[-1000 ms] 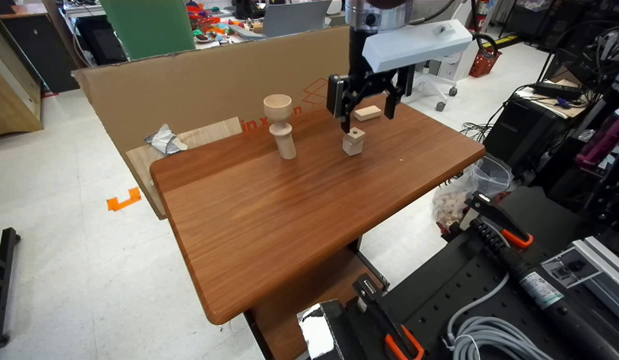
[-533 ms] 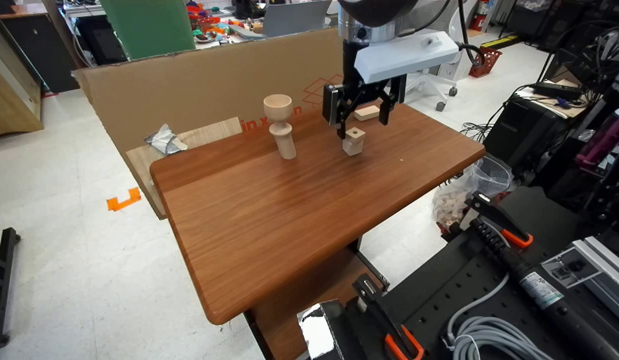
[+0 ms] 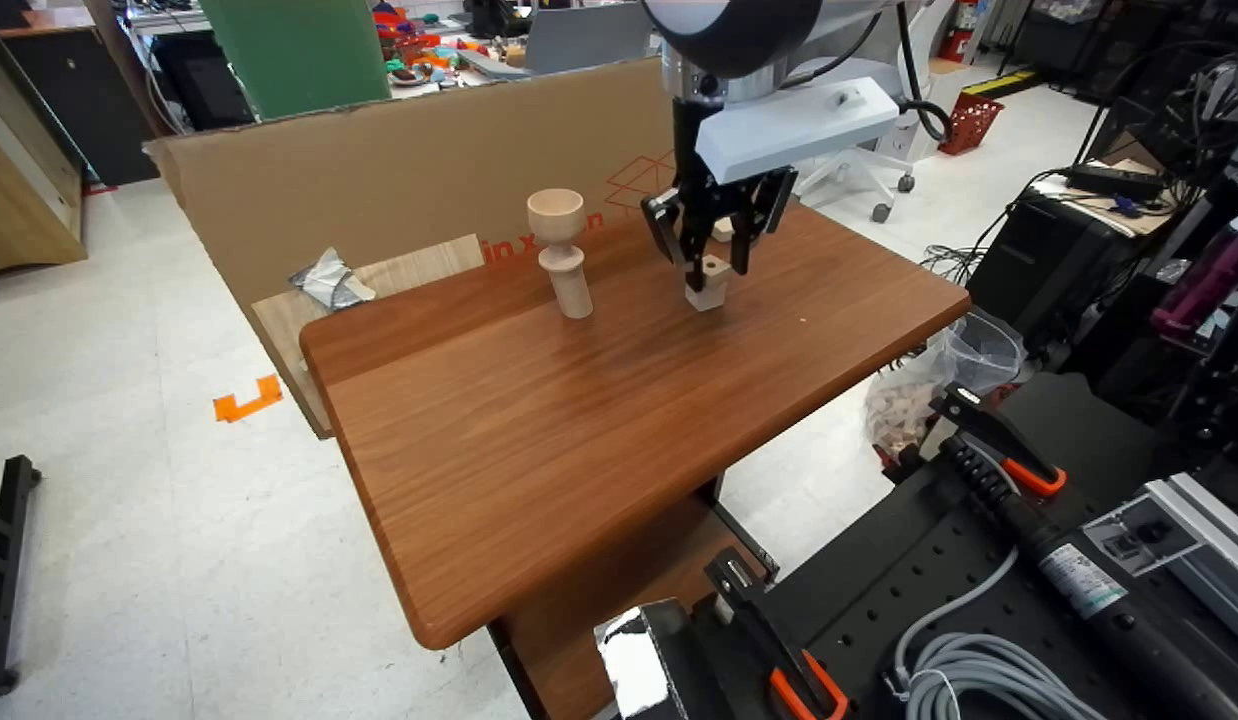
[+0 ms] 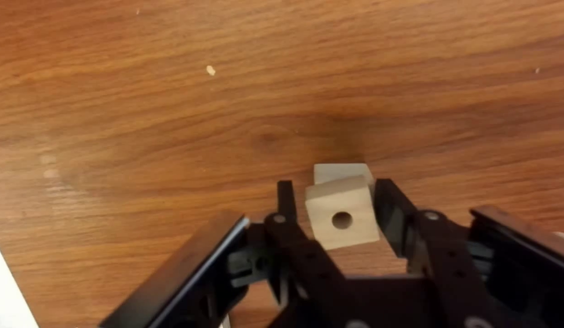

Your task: Pick up the brown object and put it on the table

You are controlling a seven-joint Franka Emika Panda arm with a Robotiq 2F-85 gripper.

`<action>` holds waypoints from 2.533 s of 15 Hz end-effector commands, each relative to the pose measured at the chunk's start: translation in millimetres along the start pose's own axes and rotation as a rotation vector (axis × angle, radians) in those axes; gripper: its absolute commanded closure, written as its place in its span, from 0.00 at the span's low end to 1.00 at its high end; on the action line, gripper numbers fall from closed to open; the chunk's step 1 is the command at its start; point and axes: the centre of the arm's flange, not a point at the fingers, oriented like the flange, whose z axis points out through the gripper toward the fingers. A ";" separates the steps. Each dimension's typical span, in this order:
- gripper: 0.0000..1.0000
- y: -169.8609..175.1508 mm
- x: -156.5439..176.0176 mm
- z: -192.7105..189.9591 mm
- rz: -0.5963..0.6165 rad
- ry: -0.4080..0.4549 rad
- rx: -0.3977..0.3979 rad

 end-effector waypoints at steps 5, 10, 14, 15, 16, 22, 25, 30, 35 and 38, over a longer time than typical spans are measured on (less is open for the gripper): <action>0.90 -2.6 3.1 -2.5 -0.036 -0.007 -0.036; 0.90 -5.6 -3.4 -5.4 -0.057 -0.001 -0.048; 0.90 -12.9 -14.9 -8.0 -0.092 -0.005 -0.070; 0.90 -15.5 -19.3 -8.3 -0.102 -0.003 -0.077; 0.90 -17.8 -22.4 -8.3 -0.115 -0.002 -0.082; 0.90 -36.9 -46.4 -6.7 -0.187 -0.040 -0.066; 0.90 -49.3 -58.5 -3.6 -0.233 -0.070 -0.054; 0.90 -64.5 -63.7 7.3 -0.272 -0.143 -0.058; 0.90 -78.0 -68.0 16.2 -0.310 -0.183 -0.082; 0.90 -83.3 -68.6 20.5 -0.320 -0.185 -0.091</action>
